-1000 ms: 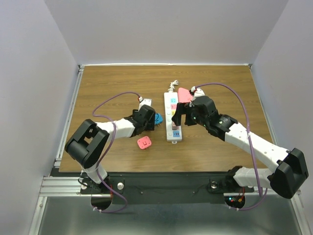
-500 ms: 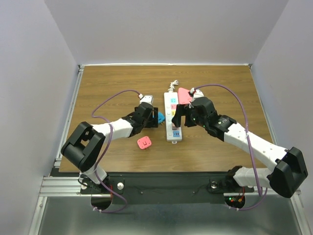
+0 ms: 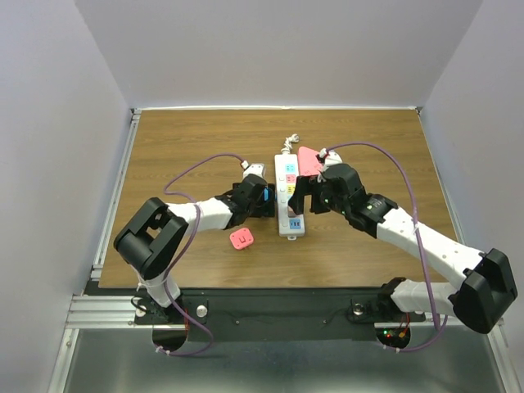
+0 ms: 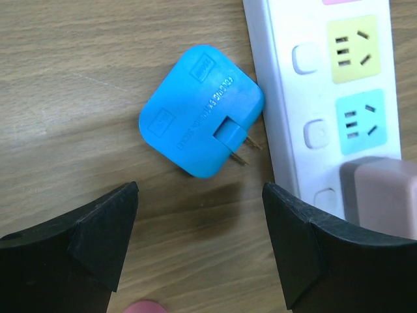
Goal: Insert the plug
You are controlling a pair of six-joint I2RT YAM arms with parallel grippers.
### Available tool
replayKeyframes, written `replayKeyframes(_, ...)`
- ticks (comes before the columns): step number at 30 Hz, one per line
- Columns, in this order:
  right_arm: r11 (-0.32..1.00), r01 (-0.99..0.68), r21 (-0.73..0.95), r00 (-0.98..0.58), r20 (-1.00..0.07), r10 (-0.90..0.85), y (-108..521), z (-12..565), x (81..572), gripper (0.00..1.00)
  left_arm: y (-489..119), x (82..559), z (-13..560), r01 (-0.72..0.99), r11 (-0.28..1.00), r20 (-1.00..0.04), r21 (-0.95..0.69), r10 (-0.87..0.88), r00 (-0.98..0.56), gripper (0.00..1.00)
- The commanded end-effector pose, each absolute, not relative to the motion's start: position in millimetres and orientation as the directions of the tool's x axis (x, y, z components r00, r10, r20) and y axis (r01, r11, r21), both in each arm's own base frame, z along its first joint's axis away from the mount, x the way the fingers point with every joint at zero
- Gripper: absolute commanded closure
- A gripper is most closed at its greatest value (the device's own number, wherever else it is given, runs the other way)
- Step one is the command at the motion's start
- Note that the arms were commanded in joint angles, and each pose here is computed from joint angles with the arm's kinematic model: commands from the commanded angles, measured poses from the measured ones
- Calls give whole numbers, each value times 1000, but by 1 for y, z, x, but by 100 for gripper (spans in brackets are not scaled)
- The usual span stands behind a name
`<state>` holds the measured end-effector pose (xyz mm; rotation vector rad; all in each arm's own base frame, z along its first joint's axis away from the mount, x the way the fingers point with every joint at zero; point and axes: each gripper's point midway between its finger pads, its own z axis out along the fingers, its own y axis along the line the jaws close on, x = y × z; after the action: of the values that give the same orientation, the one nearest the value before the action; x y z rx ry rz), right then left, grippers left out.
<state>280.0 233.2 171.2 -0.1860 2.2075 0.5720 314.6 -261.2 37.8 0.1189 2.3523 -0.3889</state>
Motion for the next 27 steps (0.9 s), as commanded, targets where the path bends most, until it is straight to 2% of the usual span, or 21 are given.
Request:
replayKeyframes(1, 870, -347, 350, -602, -795, 80, 232, 187, 283, 2, -257, 334, 48, 156, 971, -727, -182, -25, -686, 10)
replayKeyframes(10, 871, -345, 350, -601, -795, 82, 230, 187, 282, 2, -251, 339, 42, 150, 980, -720, -133, 9, -693, 9)
replayKeyframes(27, 865, -349, 360, -606, -791, 85, 234, 188, 284, 2, -178, 344, 39, 42, 999, -708, -16, 18, -706, 9)
